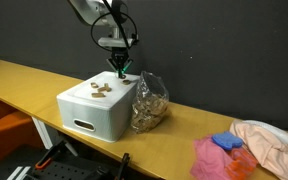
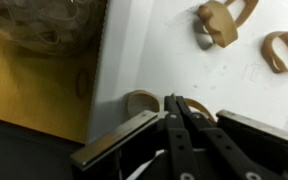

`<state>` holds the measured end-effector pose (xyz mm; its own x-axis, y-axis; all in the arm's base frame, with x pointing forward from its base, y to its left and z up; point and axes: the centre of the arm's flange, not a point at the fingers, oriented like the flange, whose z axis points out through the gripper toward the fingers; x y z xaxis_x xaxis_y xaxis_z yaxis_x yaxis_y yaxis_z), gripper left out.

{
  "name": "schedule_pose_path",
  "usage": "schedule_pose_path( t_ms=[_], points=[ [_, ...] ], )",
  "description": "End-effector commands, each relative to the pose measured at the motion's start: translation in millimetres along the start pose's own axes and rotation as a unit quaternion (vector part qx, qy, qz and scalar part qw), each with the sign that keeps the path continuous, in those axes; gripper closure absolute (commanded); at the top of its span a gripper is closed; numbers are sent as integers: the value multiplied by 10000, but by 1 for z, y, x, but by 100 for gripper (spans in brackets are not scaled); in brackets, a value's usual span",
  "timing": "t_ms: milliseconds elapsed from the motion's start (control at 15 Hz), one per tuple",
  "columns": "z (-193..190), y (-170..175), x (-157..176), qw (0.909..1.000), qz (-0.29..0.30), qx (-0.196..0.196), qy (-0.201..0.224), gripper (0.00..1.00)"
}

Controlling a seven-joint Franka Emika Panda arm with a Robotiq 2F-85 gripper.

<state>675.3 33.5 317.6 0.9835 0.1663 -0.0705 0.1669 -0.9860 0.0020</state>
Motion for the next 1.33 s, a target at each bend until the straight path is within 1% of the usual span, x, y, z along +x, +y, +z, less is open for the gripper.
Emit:
schedule_pose_path(
  t_ms=[0, 267, 467, 800, 1200, 1267],
  points=[
    [-19, -19, -46, 9996, 108, -240, -58, 99],
    [-25, -36, -81, 9995, 117, -257, -153, 99],
    [-18, -42, -94, 9994, 37, -254, -238, 99],
    [7, -46, -92, 9991, -126, -265, -295, 99],
    [20, -55, -87, 9984, -379, -407, -124, 99],
    [21, -58, -84, 9982, -416, -424, -106, 87]
  ],
)
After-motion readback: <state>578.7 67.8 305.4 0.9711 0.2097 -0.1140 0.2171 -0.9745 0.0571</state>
